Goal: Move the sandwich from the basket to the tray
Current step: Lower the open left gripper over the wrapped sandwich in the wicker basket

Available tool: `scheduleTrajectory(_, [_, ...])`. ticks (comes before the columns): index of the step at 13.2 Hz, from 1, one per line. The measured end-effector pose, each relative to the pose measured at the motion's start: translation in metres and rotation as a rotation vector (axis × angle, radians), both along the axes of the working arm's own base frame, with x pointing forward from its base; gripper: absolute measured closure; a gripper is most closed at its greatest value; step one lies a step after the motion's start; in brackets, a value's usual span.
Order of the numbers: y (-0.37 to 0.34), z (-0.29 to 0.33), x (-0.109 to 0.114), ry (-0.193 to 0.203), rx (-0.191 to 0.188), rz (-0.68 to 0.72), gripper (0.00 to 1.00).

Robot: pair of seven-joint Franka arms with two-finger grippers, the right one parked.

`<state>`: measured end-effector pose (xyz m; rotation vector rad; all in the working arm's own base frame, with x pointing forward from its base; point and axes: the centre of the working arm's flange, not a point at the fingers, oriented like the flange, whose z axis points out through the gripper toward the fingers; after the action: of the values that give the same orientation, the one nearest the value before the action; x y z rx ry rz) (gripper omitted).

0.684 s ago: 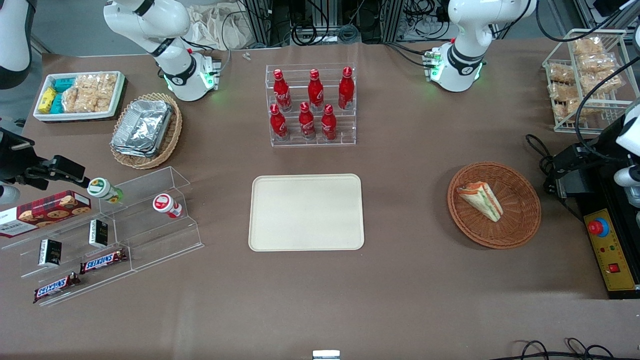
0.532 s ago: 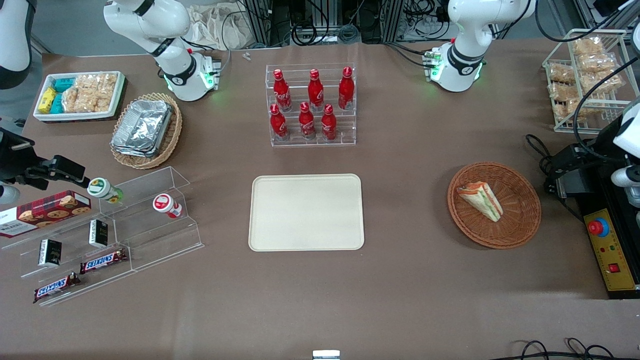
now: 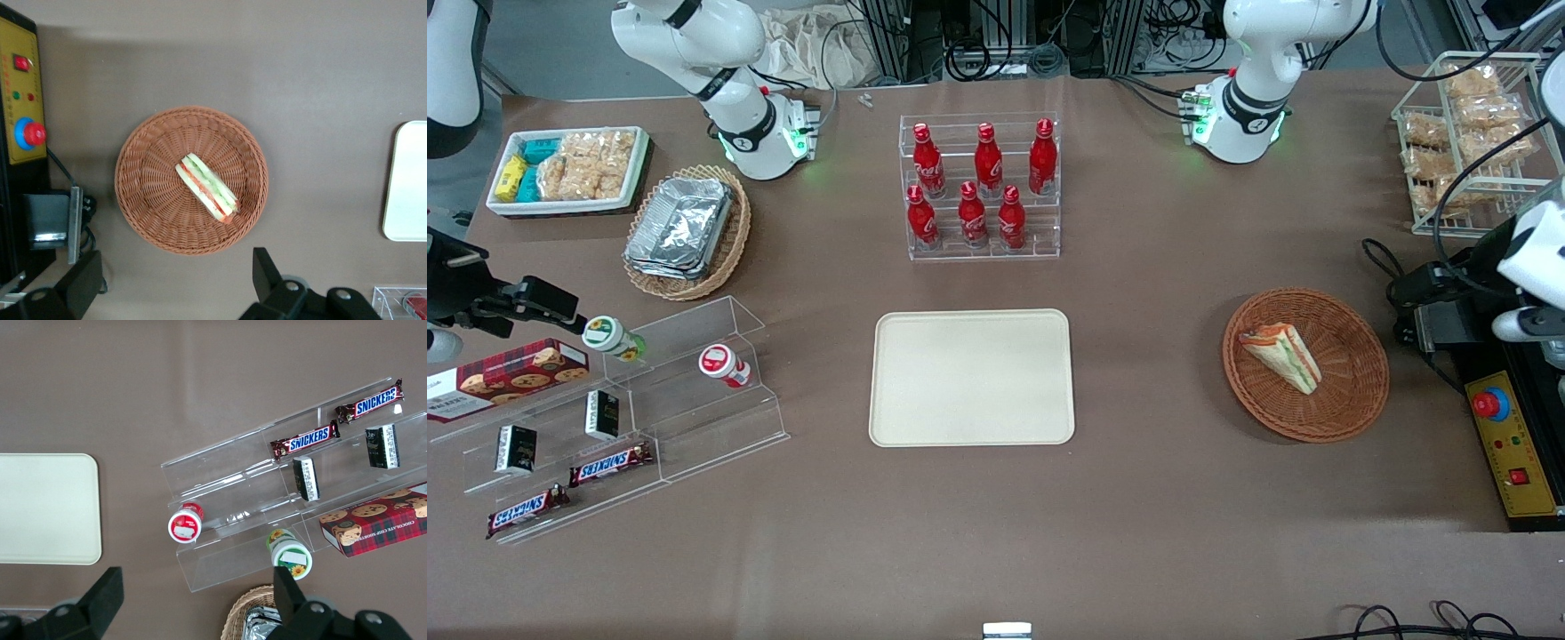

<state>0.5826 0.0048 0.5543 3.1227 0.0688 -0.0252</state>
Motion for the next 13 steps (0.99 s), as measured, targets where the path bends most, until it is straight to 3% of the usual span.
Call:
scheduleTrajectory(3, [-0.003, -0.039, -0.004, 0.041, 0.003, 0.094, 0.00])
scheduleTrajectory(8, [-0.030, -0.123, -0.018, 0.051, 0.019, 0.428, 0.00])
scheduleTrajectory(13, [-0.033, -0.206, -0.031, 0.034, 0.018, 0.618, 0.00])
